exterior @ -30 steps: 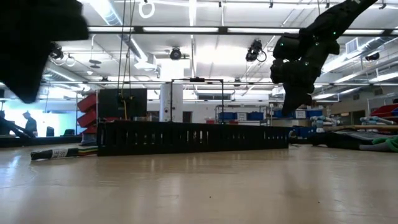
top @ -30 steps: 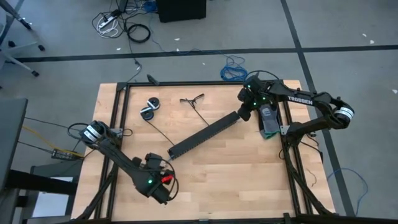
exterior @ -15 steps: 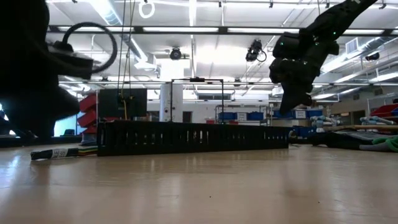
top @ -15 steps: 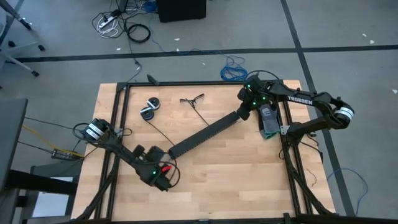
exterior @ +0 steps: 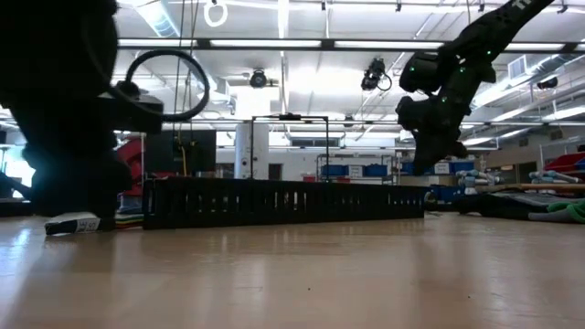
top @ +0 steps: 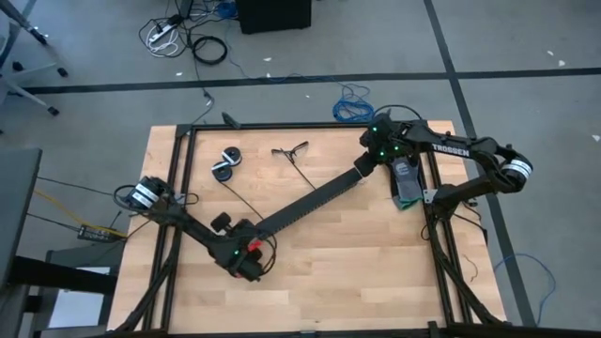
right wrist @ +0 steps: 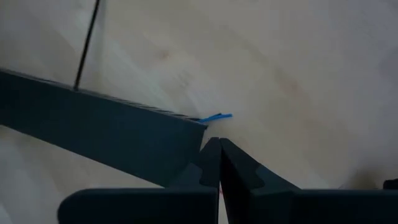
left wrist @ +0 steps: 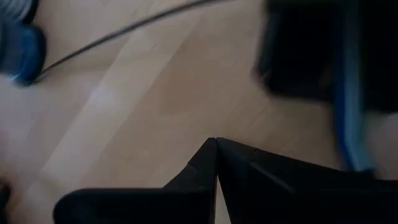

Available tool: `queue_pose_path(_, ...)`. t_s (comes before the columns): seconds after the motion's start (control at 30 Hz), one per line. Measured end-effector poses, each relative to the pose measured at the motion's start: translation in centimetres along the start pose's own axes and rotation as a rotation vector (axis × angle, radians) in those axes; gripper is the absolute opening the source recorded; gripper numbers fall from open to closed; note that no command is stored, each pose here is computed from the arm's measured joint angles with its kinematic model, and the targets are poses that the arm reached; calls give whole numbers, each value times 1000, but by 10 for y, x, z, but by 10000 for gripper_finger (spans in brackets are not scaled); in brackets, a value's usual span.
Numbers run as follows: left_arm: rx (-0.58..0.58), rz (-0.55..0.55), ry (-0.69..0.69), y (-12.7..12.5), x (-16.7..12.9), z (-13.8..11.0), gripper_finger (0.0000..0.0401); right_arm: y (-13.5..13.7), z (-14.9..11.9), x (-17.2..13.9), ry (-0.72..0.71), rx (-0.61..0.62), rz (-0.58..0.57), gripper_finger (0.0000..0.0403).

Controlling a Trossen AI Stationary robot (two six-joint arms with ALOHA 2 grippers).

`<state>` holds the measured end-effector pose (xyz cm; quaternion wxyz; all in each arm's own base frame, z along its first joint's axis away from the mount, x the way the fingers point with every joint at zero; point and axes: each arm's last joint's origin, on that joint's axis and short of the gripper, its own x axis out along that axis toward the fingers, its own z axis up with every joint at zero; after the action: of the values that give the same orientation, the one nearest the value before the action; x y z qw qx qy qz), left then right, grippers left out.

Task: Ziptie cables
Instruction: Insert the black cover of the black cable duct

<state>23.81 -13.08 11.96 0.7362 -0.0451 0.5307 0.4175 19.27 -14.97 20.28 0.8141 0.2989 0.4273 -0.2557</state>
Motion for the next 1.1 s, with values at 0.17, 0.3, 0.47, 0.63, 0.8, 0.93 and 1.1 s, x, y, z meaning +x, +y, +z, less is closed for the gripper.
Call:
queue_pose_path(0.17,27,-22,-5,-2,4,10,0,-2,-1,11,49,9,1,0)
queue_pose_path(0.3,77,-68,-24,-7,6,15,0,-4,-1,22,78,15,0,0)
queue_pose_path(0.47,68,-74,-13,-6,7,18,0,-4,1,28,64,11,13,0)
queue_pose_path(0.63,53,-86,17,-6,8,21,0,-3,5,28,31,19,30,0)
queue_pose_path(0.8,36,-93,43,-5,10,25,0,-3,5,28,28,27,30,0)
queue_pose_path(0.93,24,-97,59,-6,10,30,0,1,4,29,31,22,40,0)
queue_pose_path(1.1,32,-100,74,-5,11,34,0,5,3,30,29,-5,1,0)
